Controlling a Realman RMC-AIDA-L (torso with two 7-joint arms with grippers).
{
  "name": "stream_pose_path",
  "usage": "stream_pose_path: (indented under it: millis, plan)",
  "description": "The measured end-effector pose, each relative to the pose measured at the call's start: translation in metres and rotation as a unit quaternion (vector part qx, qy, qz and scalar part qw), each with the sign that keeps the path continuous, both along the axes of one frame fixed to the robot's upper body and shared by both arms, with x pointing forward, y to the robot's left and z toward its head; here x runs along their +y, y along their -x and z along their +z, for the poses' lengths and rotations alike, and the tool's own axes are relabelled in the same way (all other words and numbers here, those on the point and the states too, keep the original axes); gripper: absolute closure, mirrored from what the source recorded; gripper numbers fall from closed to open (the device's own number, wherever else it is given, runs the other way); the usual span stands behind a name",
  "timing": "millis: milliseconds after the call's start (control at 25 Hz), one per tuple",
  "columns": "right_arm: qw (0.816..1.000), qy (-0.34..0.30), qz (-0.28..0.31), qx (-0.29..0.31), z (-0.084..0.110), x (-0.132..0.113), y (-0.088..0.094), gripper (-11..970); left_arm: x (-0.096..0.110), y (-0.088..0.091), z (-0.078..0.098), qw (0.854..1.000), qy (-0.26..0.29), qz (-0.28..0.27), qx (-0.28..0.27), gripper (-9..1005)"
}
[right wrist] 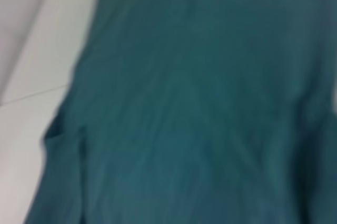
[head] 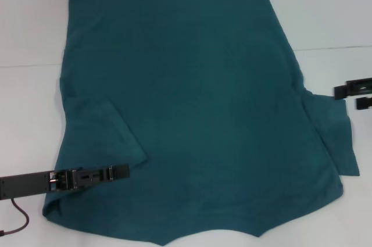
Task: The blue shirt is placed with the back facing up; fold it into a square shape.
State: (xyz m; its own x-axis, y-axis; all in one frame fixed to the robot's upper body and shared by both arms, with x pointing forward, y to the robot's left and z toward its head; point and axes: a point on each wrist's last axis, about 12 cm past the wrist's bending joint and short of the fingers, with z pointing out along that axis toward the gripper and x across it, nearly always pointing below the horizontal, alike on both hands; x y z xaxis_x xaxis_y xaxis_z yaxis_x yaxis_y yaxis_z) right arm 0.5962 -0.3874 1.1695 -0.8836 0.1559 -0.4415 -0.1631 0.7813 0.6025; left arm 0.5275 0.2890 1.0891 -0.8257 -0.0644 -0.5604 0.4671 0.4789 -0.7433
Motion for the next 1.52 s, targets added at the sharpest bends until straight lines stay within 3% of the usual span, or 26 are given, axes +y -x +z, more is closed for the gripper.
stream_pose_path:
  millis: [160, 320, 800, 1520]
  plan:
    - [0.999, 0.011, -0.033, 0.007, 0.002, -0.016, 0.006, 140, 0.000, 0.000, 0.000, 1.000, 0.002, 0.002, 0.000, 221]
    - [0.998, 0.026, -0.061, 0.012, -0.008, -0.021, 0.006, 141, 0.000, -0.001, 0.000, 1.000, 0.003, 0.006, 0.004, 221]
    - [0.994, 0.074, -0.074, 0.014, -0.045, -0.003, 0.005, 144, 0.000, -0.002, -0.001, 1.000, 0.004, 0.016, 0.009, 220]
    - [0.993, 0.076, -0.090, 0.005, -0.065, 0.017, -0.004, 149, -0.001, -0.003, -0.001, 1.000, 0.008, 0.021, 0.008, 221]
